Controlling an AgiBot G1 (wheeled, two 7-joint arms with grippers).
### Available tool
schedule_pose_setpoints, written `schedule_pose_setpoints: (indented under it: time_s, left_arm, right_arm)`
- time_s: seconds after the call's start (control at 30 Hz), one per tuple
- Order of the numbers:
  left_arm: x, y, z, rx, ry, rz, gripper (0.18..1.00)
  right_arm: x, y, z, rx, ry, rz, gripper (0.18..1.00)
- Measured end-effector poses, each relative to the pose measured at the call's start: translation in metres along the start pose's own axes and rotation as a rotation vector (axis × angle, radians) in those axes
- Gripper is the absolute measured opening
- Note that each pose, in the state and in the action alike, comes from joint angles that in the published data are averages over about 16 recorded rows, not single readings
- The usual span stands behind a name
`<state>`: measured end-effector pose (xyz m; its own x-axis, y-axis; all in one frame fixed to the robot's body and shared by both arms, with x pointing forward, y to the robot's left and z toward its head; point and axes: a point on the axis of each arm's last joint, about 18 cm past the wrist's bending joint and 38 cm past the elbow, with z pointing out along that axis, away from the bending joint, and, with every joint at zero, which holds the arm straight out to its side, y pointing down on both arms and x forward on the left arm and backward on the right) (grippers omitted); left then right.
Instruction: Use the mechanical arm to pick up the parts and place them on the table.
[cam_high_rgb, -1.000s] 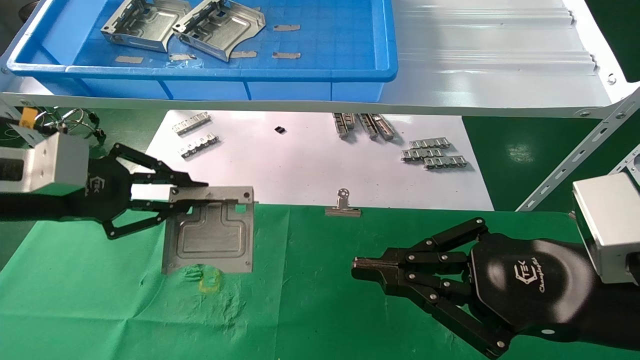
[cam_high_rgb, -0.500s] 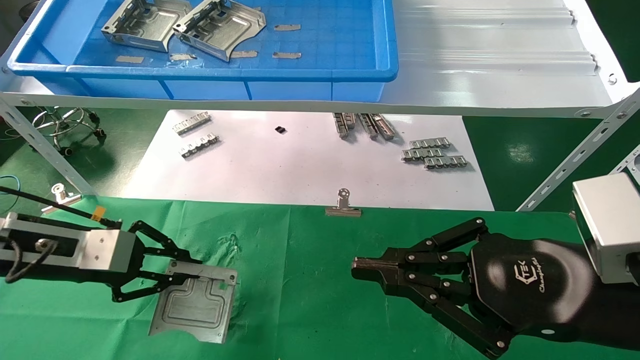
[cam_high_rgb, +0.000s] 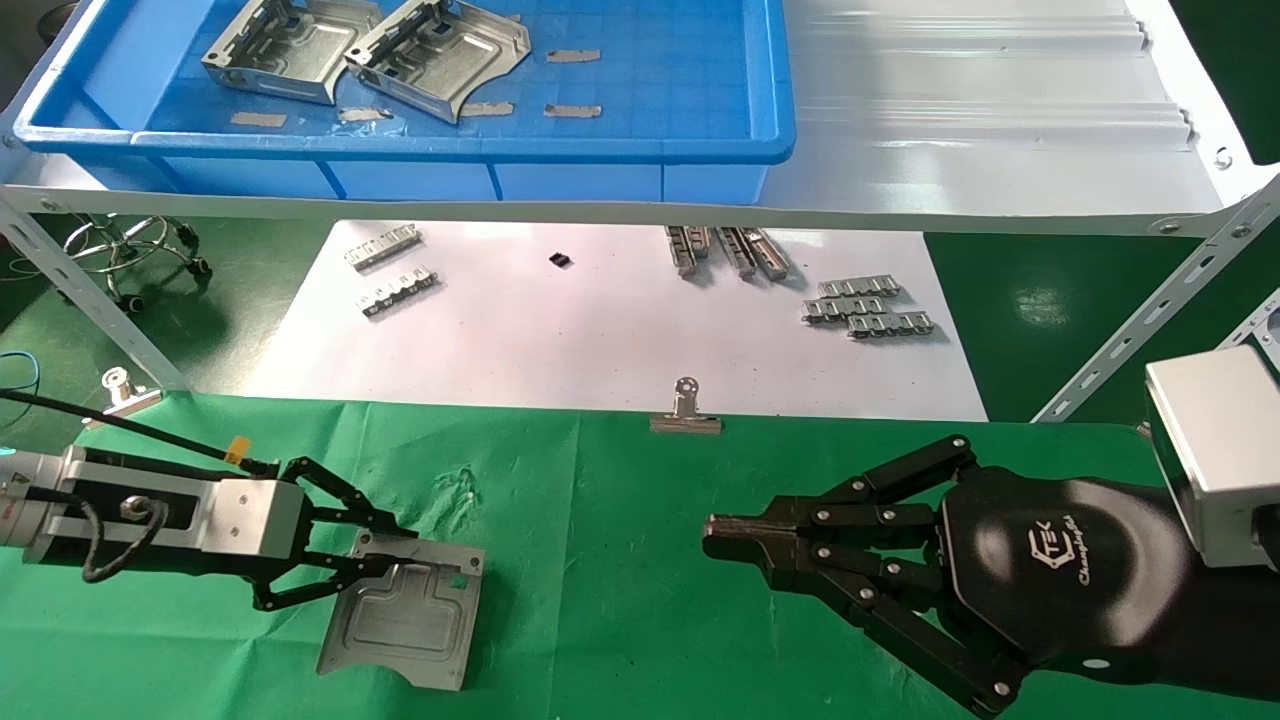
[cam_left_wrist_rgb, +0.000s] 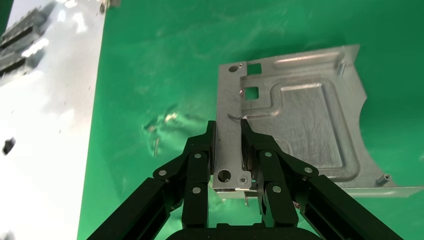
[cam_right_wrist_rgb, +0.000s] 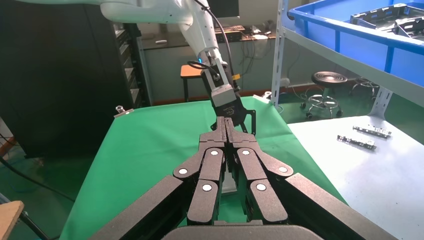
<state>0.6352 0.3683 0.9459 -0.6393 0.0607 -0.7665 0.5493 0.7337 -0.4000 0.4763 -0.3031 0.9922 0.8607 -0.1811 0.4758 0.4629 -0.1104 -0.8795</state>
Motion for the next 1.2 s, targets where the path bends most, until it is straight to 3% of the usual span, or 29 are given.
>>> schedule_pose_setpoints:
  time_s: [0.6,0.87,1.2]
  left_arm:
    - [-0.002,0.014,0.007,-0.044,-0.039,0.030,0.304]
    - [-0.005,0.008,0.001,-0.014,-0.050,0.028,0.392]
    - [-0.004,-0.007,-0.004,0.086,-0.066,-0.077,0.575]
  right_arm:
    - [0.000,0.000,0.000,0.000,0.000,0.000,0.192]
    - [0.000,0.000,0.000,0.000,0.000,0.000,0.192]
    - [0.000,0.000,0.000,0.000,0.000,0.000,0.193]
